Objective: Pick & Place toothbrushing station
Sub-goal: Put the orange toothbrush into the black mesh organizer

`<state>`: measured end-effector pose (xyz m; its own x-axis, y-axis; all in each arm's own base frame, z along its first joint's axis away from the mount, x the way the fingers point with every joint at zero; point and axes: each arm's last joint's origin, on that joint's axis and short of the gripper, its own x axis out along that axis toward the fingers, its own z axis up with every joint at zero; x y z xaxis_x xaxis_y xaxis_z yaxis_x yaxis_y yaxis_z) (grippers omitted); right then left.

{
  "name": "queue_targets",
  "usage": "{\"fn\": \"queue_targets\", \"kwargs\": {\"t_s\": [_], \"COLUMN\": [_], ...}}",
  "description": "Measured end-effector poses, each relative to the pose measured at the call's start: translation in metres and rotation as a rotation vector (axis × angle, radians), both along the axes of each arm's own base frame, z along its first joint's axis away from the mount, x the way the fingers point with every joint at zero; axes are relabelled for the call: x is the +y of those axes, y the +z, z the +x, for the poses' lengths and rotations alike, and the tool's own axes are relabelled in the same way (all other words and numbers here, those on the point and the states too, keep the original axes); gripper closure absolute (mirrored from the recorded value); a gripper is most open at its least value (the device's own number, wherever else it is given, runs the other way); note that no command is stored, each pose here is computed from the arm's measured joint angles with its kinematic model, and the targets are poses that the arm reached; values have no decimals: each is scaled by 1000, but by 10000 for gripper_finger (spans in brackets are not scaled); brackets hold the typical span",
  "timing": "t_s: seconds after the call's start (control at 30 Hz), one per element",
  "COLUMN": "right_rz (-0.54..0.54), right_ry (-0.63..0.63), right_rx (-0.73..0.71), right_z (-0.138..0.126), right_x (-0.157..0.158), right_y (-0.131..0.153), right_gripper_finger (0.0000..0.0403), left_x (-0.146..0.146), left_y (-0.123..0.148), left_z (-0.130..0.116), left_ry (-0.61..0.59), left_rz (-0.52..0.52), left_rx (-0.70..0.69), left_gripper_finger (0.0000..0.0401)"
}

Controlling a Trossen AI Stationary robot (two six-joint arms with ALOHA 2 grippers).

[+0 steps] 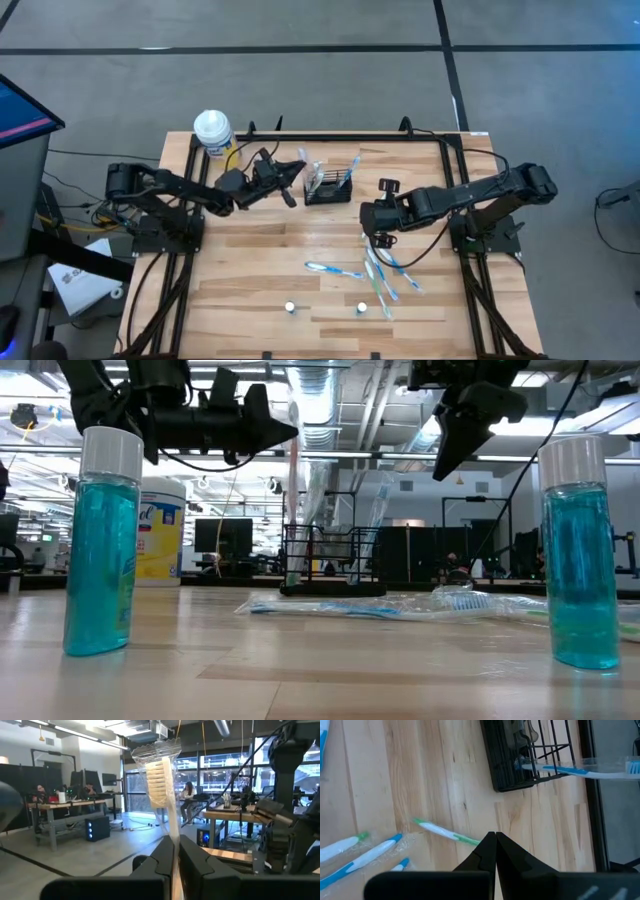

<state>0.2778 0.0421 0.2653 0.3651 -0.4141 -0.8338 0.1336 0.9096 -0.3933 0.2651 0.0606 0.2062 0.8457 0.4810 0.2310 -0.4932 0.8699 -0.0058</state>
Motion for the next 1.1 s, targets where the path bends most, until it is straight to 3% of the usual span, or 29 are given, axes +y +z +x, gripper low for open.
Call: {"fn": "queue_targets", "kwargs": {"t_s": [1.1], "right_rz": [-1], "right_ry": [7], "right_rx": [-3], "right_z": [1], "right_x": [0], "right_y": [0], "right_gripper_finger": [403], "left_x": [3], "left_y": [-65], "left_z": [19], "left_ry": [-17], "left_rz": [-55], "left_rx": [128], "left_gripper_finger": [397]}}
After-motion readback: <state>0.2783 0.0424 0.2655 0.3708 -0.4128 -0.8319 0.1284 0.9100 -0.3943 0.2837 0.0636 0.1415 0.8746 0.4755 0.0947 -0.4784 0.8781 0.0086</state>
